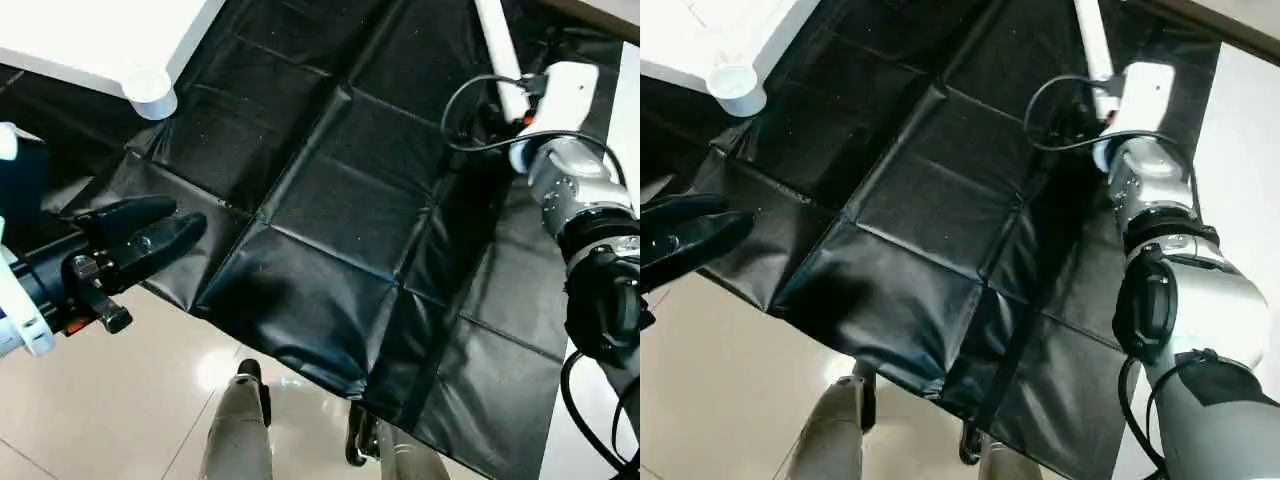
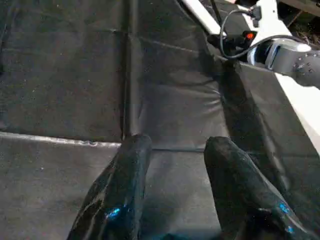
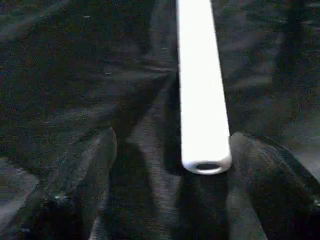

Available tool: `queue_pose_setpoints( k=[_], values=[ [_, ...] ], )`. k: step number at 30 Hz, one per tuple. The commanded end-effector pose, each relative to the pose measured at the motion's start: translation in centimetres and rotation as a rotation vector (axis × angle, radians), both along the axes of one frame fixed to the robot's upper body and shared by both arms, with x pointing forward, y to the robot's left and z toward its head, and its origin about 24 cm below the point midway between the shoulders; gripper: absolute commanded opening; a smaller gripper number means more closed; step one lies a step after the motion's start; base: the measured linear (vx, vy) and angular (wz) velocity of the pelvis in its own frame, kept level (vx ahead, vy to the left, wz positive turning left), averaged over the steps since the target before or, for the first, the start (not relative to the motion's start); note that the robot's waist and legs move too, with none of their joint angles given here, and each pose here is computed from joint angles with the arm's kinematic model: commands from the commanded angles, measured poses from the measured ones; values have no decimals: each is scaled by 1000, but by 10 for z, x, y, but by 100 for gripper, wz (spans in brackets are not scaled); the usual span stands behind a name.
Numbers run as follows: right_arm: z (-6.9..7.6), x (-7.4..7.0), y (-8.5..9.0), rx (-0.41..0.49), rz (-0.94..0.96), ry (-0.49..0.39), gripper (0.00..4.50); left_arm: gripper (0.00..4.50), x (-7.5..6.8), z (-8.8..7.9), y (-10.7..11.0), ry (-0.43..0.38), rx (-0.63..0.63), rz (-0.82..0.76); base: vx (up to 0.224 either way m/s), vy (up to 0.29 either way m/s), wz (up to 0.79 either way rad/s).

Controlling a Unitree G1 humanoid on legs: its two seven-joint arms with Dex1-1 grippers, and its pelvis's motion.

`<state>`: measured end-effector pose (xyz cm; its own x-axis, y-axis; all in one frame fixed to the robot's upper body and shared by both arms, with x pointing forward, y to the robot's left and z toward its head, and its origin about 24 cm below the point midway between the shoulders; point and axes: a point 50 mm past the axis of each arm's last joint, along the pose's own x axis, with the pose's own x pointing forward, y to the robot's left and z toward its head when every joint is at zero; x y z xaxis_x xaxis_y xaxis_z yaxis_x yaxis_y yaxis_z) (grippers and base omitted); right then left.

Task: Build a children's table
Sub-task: Pick table leg

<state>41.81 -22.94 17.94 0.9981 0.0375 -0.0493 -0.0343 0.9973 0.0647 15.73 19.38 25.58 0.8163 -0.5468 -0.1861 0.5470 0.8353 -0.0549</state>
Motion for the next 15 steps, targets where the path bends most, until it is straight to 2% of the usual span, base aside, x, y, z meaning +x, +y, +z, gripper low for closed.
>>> queue_pose_setpoints(
  k=[1, 6, 9, 12, 15],
  values=[
    [1, -2, -6, -21, 26, 12, 395, 205, -3, 0, -4, 2, 16, -8, 0, 0, 0],
    [2, -2, -8, -70, 12, 21, 395, 205, -2, 0, -4, -3, 20, -5, 0, 0, 0],
    [1, -2, -8, -71, 3, 29, 395, 205, -1, 0, -5, -3, 19, -4, 0, 0, 0],
    [-6, -3, -12, -112, -64, 76, 395, 205, -1, 1, -5, -4, 20, 3, 0, 0, 0],
    [-10, -4, -14, -110, -111, 100, 395, 205, -1, 1, -4, -5, 20, 9, 0, 0, 0]
  ],
)
